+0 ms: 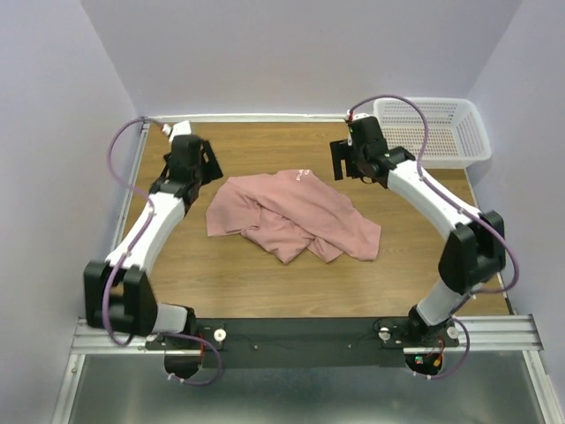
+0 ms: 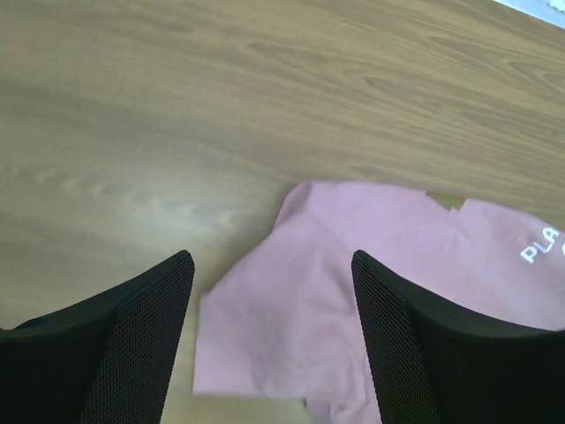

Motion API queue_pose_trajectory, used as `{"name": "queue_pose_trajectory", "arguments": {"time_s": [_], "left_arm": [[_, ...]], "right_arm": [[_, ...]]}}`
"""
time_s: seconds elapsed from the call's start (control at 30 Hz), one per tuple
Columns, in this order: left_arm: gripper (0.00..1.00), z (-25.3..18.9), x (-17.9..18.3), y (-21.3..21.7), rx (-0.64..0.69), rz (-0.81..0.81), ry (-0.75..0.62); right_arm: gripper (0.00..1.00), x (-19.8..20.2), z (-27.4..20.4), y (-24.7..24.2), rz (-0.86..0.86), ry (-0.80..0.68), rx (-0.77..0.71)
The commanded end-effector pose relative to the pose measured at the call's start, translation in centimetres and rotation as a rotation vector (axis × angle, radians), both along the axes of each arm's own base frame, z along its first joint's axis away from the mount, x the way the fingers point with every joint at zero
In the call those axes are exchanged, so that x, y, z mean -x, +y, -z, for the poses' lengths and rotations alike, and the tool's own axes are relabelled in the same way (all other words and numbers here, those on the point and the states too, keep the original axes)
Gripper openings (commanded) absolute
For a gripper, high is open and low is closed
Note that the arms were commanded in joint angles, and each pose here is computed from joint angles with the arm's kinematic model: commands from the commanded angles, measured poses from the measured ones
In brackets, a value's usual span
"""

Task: Fold and stack the t-shirts
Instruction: Flatten the tshirt out

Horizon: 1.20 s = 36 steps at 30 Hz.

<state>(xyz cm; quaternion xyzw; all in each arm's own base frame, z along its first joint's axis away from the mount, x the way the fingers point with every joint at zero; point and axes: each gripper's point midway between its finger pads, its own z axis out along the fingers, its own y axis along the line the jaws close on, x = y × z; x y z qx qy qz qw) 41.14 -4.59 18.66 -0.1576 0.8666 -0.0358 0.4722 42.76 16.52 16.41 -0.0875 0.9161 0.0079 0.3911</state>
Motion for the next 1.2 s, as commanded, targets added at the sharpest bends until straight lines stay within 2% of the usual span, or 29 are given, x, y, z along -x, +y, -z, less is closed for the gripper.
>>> {"name": "queue_pose_trajectory", "arguments": {"time_s": [0.0,0.07,0.23,0.37,0.57,1.17], "left_arm": [[0.78,3.6,6.2,2.0,0.014,-0.123,0.088],[0.78,5.2,9.0,2.2,0.023,-0.126,0.103],[0.78,8.8,11.8,2.6,0.022,-0.139,0.173],[0.78,10.3,11.1,2.7,-0.004,-0.145,0.219],[0.66,12.3,9.9,2.1,-0.041,-0.104,0.293],[0.62,17.3,10.2,0.9,-0.079,-0.043,0.448]], "right_arm": [[0.97,4.7,1.1,-1.2,0.036,0.058,-0.048],[1.00,6.7,1.4,-1.7,0.049,0.071,-0.078],[1.00,9.0,1.6,-3.1,0.087,0.072,-0.091],[1.00,9.9,2.2,-3.8,0.108,0.077,-0.079],[1.00,10.6,2.9,-4.0,0.122,0.097,-0.088],[1.00,11.0,3.3,-4.1,0.119,0.106,-0.086]]}}
